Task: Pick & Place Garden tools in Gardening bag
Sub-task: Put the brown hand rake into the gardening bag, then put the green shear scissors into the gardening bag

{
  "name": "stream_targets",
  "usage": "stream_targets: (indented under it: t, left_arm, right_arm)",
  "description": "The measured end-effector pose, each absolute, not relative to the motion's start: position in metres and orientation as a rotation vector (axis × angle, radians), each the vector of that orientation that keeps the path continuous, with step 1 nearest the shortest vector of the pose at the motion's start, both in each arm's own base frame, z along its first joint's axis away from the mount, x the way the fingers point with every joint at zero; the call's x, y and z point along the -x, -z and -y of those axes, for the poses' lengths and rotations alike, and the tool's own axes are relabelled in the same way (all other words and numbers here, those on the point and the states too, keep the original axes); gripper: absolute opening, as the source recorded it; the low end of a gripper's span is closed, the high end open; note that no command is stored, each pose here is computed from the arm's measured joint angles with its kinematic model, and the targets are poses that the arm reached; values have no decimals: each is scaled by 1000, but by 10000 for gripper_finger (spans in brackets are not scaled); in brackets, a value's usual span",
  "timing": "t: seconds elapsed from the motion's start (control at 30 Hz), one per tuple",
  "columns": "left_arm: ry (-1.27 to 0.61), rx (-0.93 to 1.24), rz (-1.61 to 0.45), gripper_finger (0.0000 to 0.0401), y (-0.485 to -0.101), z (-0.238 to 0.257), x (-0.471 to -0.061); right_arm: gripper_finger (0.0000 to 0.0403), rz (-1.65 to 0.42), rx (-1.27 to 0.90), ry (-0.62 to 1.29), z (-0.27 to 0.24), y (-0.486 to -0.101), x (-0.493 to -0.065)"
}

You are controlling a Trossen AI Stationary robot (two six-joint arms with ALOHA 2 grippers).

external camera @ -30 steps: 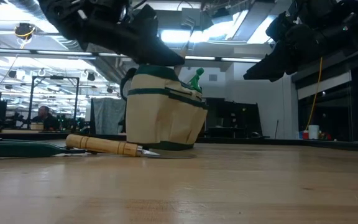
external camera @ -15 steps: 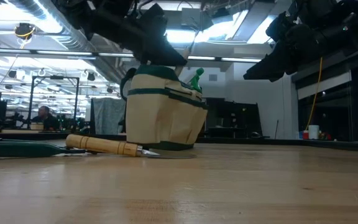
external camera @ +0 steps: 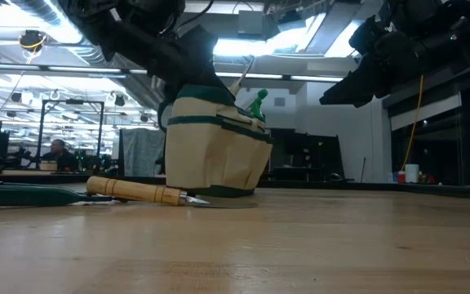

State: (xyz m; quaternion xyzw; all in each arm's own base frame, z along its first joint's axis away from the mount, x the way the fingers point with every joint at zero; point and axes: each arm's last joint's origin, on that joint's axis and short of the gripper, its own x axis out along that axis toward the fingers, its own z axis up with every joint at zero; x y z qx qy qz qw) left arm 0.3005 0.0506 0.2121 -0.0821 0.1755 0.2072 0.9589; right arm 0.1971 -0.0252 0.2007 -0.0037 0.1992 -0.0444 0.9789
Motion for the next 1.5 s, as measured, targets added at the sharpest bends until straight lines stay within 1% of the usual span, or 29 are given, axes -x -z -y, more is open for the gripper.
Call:
stream_targets:
  t: [0.33, 0.73, 0.97, 1.1, 1.5]
  left_arm:
    - [-464, 238, -391, 70, -207, -51, -298]
    - [-462, 245, -410, 70, -205, -49, -298]
    - [-442, 207, -426, 71, -205, -45, -298]
    - [-443, 207, -426, 82, -205, -45, -298]
    - [-458, 174, -414, 137, -206, -46, -298]
  right_arm:
    - [181, -401, 7, 89, 25, -201, -197]
    - [181, -401, 7, 89, 25, -201, -197]
    - [181, -402, 7, 88, 25, -201, -197]
    - [181, -401, 7, 88, 25, -201, -197]
    - [181, -401, 7, 84, 25, -201, -197]
